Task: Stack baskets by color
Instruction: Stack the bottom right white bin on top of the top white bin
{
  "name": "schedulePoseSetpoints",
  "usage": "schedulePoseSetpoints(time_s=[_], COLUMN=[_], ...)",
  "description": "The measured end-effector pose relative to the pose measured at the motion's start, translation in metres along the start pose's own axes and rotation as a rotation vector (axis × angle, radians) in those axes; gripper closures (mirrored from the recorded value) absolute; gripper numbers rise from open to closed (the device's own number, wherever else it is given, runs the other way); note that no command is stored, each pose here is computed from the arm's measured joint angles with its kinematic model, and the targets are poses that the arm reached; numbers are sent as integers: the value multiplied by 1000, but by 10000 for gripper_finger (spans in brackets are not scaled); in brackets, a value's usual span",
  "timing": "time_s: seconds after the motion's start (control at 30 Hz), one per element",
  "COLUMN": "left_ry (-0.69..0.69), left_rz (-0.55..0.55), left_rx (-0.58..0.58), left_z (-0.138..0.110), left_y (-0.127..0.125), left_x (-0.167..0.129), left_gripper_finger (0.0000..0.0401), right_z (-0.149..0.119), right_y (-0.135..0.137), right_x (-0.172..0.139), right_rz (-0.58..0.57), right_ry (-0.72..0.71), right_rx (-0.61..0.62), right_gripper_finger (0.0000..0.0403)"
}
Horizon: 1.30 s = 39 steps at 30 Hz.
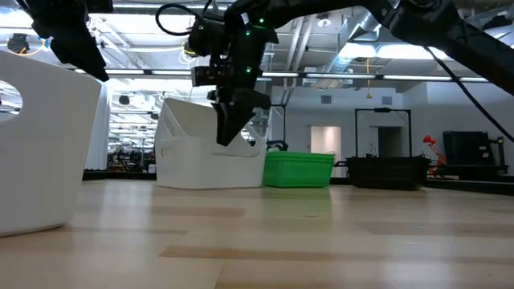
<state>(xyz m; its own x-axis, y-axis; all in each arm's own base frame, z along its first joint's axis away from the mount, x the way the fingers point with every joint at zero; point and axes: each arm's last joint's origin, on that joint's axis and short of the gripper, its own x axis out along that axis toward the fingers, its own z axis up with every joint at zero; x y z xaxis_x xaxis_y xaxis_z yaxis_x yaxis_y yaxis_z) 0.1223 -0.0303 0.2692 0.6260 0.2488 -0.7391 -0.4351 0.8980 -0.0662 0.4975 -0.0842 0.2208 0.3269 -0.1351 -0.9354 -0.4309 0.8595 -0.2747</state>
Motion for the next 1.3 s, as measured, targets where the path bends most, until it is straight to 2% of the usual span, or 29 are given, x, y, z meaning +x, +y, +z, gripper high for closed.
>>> schedulePoseSetpoints(time_s=[0.23, 0.37, 0.77, 0.93, 1.3], left_ry=[-1, -1, 1, 2, 0], left_rz=[0, 1, -2, -2, 6], left_rx=[-7, -16, -19, -23, -12], left_z=[0, 0, 0, 0, 0], left_y=[0, 0, 0, 0, 0], left_x=[0, 0, 0, 0, 0], left_gripper_finger=[147, 147, 147, 147, 147], right_z=[2, 2, 4, 3, 15], right_y=[3, -1, 1, 0, -14], right_x=[0, 0, 0, 11, -67], right_rz=[0, -38, -38, -71, -307], right_ry=[4, 1, -3, 30, -149], right_rx=[-13, -7, -7, 17, 52], right_gripper_finger=[257, 262, 269, 272, 282])
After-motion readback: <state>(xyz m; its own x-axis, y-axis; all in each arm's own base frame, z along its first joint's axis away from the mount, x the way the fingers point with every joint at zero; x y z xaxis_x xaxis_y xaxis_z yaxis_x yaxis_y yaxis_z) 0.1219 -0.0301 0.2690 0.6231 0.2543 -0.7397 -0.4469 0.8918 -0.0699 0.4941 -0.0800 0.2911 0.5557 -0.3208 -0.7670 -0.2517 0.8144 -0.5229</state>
